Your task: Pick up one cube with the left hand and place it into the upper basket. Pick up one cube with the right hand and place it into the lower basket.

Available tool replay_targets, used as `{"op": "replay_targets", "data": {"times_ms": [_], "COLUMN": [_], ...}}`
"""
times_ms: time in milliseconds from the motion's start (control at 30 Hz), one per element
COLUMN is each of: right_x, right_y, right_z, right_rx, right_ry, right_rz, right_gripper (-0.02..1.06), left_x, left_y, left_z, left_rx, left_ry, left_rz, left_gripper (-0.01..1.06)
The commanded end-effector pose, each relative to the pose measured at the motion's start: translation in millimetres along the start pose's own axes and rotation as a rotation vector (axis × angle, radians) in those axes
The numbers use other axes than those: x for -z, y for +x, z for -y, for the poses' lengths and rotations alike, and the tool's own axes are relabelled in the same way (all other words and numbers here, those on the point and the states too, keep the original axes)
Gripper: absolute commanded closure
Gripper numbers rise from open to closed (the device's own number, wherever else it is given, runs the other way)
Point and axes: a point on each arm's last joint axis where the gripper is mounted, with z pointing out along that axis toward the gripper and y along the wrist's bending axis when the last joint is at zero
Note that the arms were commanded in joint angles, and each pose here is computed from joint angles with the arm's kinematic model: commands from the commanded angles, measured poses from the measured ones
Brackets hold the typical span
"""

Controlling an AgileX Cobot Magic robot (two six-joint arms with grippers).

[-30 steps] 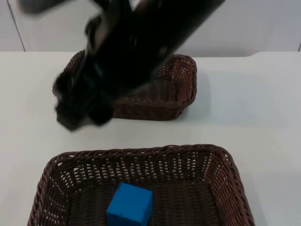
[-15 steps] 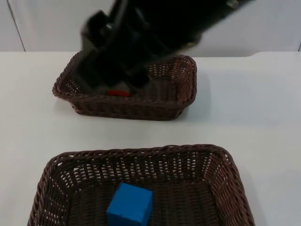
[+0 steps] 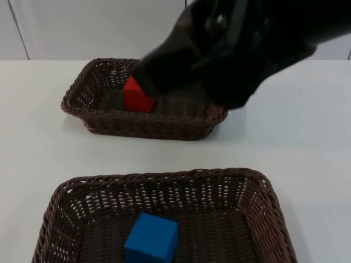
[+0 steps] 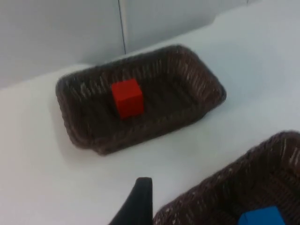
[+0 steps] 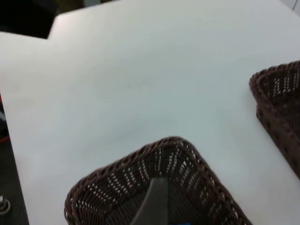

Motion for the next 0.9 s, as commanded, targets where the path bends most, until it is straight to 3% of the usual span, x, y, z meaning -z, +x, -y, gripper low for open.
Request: {"op": "replay_targets", "data": {"times_ms": [0,67,333,867], "right_x": [7.7,17.2,29.3,50.9], "right_y": [-4.2,-7.9,-12.1,42.1], "right_z": [-0.7,-0.7,-0.7,-6.8], "right_rx": [-0.008,-0.007,-0.007,-0.011], "right_ry": [0.004,0.007,0.01,0.033], "right_rz": [0.042,0.07,0.104,0.141], "right_gripper": [0.3,0.3,0.3,0.3], "left_x": [9.0,26.8,54.5,62.1], "left_y": [1.0,4.1,17.4,36.1], "left_z": [3.9,9.3,19.7,25.1], "left_rx": [-0.002,-0.024,-0.067,-0.087], "left_ry": [0.011,0.006,0.013,0.039], "left_rz": [0.042,0.113,0.183,0.065], "left_gripper": [0.13,0.13,0.13,0.13]}}
